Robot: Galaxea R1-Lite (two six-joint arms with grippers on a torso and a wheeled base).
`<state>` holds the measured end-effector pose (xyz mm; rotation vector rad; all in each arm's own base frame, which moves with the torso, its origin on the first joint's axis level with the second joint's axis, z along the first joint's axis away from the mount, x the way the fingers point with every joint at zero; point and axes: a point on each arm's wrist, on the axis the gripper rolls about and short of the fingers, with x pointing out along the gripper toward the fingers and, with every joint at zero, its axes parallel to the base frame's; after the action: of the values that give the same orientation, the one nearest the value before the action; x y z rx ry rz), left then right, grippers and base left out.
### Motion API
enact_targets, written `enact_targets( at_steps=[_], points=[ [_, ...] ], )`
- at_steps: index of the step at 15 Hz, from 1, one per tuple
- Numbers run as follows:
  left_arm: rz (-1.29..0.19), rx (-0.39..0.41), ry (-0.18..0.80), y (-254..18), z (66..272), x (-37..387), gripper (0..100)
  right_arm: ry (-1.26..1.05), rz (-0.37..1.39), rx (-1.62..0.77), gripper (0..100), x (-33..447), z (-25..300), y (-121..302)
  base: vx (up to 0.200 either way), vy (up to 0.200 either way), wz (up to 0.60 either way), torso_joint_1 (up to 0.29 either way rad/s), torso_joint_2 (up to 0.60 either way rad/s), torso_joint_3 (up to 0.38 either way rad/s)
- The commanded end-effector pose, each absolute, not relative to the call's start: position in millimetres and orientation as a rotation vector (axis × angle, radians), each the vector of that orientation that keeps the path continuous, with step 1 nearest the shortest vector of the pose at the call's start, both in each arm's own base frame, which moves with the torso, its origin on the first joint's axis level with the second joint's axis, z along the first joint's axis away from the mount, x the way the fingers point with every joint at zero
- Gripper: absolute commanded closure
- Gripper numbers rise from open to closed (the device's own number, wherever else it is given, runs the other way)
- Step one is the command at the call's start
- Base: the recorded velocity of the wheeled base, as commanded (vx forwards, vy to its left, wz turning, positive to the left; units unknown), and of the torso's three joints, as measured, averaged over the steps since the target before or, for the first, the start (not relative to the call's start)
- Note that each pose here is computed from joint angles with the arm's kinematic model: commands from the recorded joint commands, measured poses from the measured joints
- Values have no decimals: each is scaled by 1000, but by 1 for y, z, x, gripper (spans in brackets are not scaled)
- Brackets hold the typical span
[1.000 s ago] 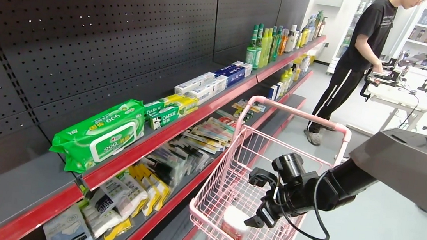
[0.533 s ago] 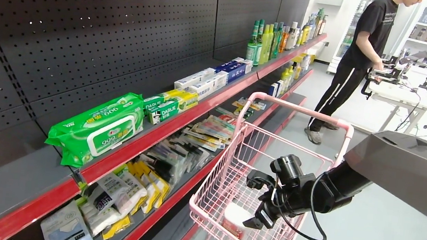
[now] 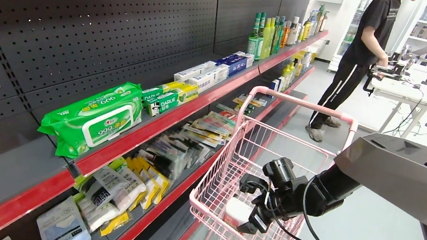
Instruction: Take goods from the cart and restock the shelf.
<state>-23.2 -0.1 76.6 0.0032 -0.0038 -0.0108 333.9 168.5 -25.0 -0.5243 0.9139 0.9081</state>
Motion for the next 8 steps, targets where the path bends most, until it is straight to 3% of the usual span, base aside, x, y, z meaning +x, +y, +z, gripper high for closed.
enact_targets(
  at_steps=[1, 8],
  points=[
    [-11, 3, -3, 0, 77, -23, 0, 915, 912, -527, 0, 334, -27, 170, 0, 0, 0, 0, 0, 0],
    [-11, 3, -3, 0, 77, -23, 0, 928, 926, -519, 0, 338, -37, 171, 0, 0, 0, 0, 0, 0]
  ],
)
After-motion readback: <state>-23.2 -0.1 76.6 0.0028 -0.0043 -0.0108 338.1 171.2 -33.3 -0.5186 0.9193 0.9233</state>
